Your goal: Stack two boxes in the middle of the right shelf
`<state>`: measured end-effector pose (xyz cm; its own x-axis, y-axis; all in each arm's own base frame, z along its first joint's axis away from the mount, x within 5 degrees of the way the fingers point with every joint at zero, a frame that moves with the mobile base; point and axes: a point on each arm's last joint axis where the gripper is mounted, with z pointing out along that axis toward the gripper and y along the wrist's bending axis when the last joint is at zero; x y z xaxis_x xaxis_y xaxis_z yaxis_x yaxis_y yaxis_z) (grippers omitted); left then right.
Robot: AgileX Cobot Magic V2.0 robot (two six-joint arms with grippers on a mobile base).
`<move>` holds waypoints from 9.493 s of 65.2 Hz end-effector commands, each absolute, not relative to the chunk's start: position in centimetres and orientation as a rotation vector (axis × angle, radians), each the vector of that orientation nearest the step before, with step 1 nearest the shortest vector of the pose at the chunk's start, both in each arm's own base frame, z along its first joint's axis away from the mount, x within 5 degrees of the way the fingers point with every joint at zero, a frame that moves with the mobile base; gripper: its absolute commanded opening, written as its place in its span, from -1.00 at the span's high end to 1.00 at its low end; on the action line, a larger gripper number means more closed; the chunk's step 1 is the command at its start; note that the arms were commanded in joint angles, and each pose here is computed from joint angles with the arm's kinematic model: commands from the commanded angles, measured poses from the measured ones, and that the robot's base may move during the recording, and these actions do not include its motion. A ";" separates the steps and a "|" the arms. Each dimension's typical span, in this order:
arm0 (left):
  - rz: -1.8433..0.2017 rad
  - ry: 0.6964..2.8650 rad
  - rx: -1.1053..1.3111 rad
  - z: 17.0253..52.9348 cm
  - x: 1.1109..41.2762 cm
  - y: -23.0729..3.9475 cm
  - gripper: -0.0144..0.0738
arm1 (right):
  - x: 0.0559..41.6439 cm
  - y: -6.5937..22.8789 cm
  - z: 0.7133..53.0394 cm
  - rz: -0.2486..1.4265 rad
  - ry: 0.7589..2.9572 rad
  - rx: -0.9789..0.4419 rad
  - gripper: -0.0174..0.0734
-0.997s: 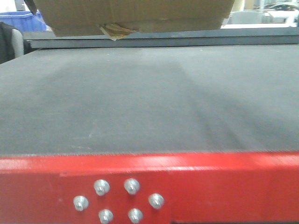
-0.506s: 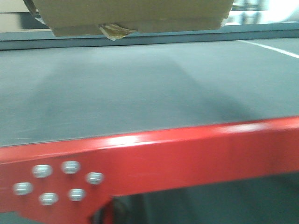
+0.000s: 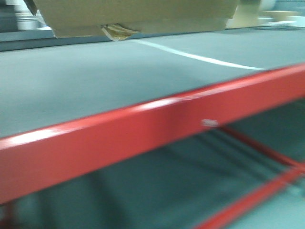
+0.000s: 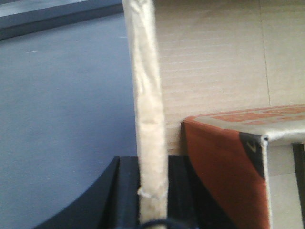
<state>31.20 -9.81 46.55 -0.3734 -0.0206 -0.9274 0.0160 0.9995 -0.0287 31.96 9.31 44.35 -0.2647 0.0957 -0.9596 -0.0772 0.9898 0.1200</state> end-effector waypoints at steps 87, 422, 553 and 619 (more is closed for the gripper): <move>-0.080 1.890 0.011 47.6 30.9 -10.0 0.92 | 31.5 9.5 46.0 0.214 1.726 -0.016 0.95; -0.080 1.890 0.011 47.6 30.9 -10.0 0.92 | 31.5 9.6 46.2 0.225 1.708 -0.024 0.95; -0.090 1.976 0.006 45.4 32.7 -11.0 0.67 | 32.3 9.9 42.1 0.198 2.026 0.118 0.29; -0.146 1.985 0.067 46.0 31.6 -11.1 0.92 | 29.9 9.2 43.9 0.191 2.027 0.073 0.97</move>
